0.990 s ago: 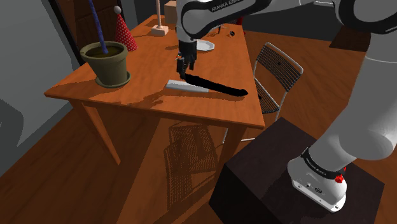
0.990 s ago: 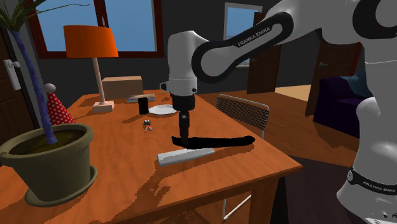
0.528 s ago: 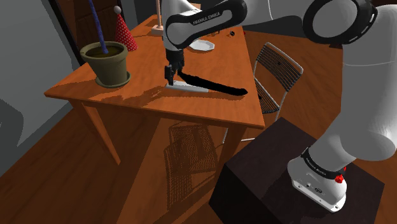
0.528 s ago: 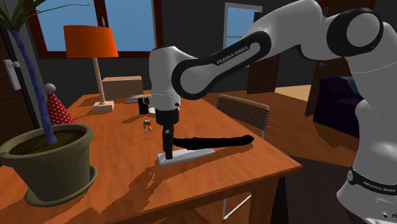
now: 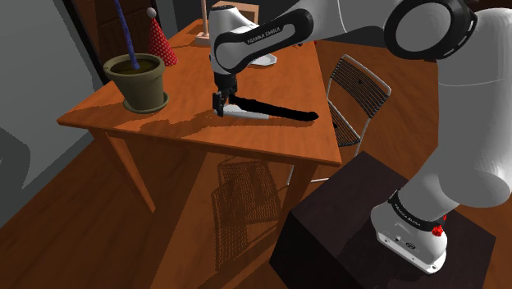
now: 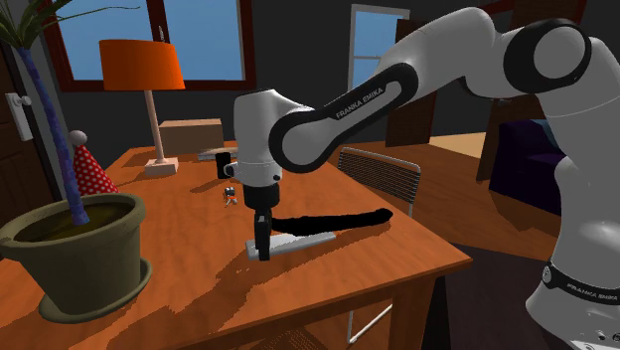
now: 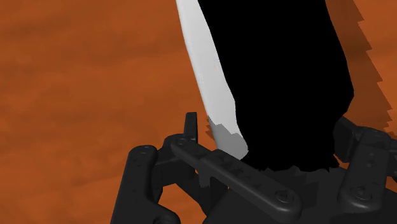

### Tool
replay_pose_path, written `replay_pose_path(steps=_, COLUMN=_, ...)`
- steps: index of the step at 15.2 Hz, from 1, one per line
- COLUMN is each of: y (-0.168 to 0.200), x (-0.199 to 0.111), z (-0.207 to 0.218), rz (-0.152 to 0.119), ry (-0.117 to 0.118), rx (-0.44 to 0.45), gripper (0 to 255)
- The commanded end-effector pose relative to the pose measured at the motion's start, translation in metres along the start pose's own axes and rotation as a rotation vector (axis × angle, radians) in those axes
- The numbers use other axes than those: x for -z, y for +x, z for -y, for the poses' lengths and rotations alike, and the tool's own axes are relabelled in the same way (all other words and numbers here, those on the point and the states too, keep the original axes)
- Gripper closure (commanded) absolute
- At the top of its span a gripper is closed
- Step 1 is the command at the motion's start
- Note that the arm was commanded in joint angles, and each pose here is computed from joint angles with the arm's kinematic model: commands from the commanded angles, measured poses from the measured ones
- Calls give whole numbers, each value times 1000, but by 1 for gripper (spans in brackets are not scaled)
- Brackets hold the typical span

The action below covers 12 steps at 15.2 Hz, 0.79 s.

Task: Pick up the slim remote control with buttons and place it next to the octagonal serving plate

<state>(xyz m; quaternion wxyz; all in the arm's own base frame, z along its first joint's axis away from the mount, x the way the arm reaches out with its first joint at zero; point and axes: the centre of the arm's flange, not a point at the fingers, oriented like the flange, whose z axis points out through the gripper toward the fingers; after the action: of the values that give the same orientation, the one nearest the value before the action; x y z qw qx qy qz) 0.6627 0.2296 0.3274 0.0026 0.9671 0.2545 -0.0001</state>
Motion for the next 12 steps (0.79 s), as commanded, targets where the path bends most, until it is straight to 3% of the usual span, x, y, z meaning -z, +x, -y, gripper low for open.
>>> replay_pose_path(steps=1, y=0, x=0, z=0, rz=0, ry=0, rx=0, gripper=0)
replay_pose_path(steps=5, y=0, x=0, z=0, rz=0, ry=0, rx=0, gripper=0)
replay_pose_path(steps=6, y=0, x=0, z=0, rz=0, ry=0, rx=0, gripper=255)
replay_pose_path(steps=12, y=0, x=0, z=0, rz=0, ry=0, rx=0, gripper=255)
